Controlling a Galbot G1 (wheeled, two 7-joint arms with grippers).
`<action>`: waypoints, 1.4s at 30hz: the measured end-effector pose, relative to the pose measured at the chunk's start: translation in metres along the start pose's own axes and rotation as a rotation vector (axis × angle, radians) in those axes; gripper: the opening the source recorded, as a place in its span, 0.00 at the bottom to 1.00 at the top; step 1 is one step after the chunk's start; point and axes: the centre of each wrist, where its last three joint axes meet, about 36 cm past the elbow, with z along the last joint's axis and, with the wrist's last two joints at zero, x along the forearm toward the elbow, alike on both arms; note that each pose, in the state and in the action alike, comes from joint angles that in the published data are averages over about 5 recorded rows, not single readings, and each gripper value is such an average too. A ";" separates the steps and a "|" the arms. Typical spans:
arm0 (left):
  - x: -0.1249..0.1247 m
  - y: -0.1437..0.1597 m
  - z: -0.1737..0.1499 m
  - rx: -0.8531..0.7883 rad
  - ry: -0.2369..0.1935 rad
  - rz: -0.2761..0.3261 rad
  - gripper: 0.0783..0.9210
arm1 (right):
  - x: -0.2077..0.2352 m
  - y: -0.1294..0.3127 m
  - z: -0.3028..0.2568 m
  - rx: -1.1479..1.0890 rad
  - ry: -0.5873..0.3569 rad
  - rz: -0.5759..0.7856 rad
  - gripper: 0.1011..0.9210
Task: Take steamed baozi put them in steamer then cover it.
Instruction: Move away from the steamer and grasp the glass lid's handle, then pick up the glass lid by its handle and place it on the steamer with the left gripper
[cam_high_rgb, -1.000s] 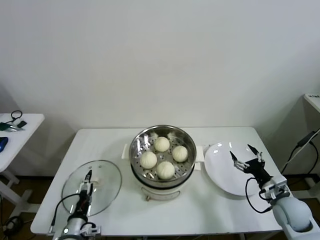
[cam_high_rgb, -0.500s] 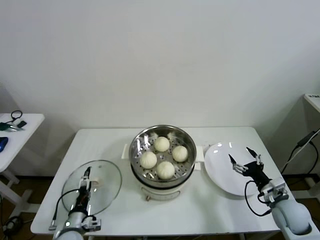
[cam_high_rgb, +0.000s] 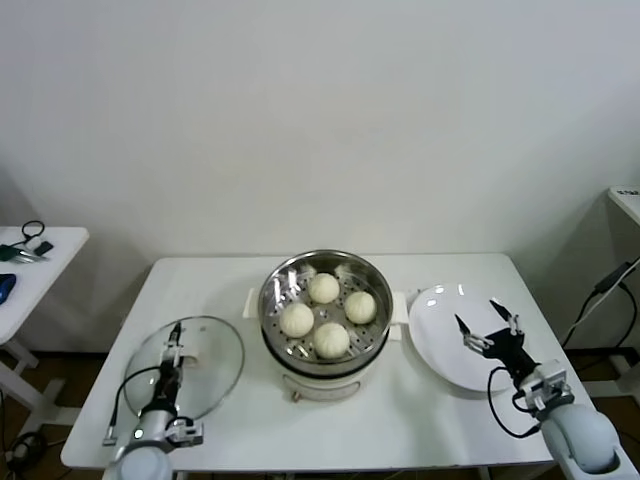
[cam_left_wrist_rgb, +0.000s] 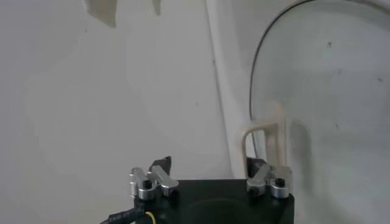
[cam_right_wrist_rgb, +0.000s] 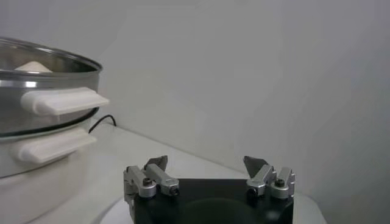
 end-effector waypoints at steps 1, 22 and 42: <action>-0.001 -0.001 0.000 0.001 -0.001 0.001 0.73 | 0.000 0.000 0.001 0.001 0.000 0.000 0.88; -0.003 -0.005 0.000 0.052 -0.018 0.019 0.07 | -0.002 -0.001 0.010 0.015 -0.002 0.001 0.88; 0.039 0.050 0.025 0.110 0.082 -0.114 0.07 | -0.005 -0.011 0.012 0.035 -0.004 -0.001 0.88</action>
